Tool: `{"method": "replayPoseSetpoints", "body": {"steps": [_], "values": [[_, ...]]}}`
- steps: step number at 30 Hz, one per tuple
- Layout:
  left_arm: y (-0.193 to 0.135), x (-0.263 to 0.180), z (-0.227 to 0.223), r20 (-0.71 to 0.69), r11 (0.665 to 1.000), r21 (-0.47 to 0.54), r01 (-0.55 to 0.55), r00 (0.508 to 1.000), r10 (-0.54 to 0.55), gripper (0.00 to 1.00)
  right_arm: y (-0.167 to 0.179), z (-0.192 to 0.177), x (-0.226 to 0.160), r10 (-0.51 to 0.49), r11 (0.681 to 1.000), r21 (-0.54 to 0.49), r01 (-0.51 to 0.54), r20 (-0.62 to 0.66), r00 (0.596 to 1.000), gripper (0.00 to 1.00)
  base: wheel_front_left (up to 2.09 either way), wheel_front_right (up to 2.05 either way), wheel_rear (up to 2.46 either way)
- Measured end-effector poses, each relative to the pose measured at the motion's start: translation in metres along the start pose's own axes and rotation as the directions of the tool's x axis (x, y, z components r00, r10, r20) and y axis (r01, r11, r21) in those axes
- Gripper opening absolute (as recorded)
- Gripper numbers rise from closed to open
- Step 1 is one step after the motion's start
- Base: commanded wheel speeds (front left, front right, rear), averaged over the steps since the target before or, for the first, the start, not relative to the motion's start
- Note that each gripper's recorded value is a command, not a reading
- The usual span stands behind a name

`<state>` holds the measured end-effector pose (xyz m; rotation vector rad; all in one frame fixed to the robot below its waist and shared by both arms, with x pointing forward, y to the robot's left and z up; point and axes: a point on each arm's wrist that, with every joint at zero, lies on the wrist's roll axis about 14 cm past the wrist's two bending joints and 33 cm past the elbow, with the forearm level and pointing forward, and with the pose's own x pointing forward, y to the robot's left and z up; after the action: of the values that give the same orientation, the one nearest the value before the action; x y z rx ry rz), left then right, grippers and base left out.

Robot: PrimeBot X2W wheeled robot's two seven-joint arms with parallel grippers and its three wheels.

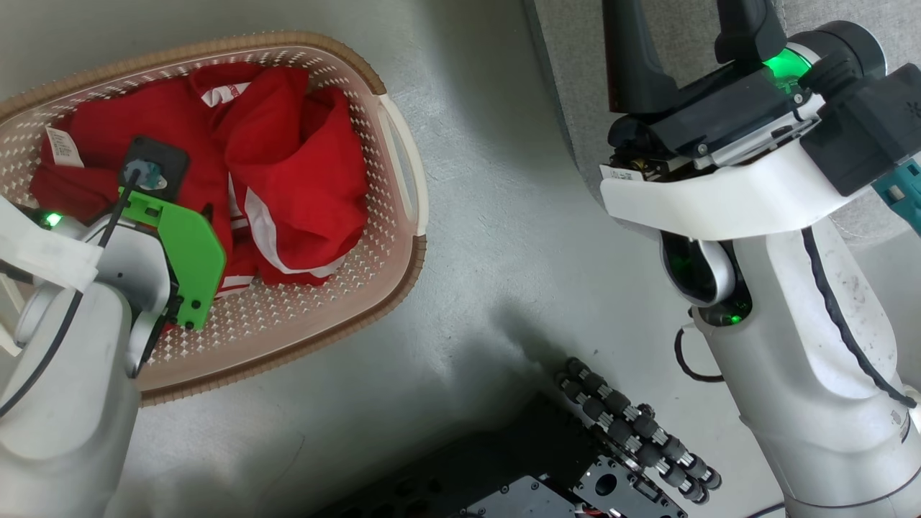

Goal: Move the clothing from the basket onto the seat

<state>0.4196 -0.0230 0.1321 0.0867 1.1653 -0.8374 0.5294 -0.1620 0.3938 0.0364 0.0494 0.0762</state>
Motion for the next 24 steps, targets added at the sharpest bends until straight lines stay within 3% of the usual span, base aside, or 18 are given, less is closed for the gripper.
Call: {"method": "replayPoseSetpoints", "body": {"steps": [11, 23, 24], "values": [[0.015, -0.007, -0.021, -0.126, 0.996, 0.083, -0.045, 0.99, 0.055, 1.0, 0.005, 0.002, 0.001, 0.005, 1.0, 0.014, -0.005, 0.004, 1.0, 1.0, 0.0, 0.0, 0.0], [0.009, -0.004, -0.037, -0.212, 0.999, 0.034, -0.011, 0.977, 0.018, 1.0, 0.002, -0.005, -0.001, -0.007, 1.0, 0.025, 0.008, -0.014, 1.0, 1.0, 0.0, 0.0, 0.0], [0.008, -0.003, -0.038, -0.215, 0.999, 0.033, -0.008, 0.976, 0.015, 0.92, 0.001, -0.006, -0.001, -0.009, 1.0, 0.026, 0.01, -0.017, 1.0, 1.0, 0.0, 0.0, 0.0]]}}
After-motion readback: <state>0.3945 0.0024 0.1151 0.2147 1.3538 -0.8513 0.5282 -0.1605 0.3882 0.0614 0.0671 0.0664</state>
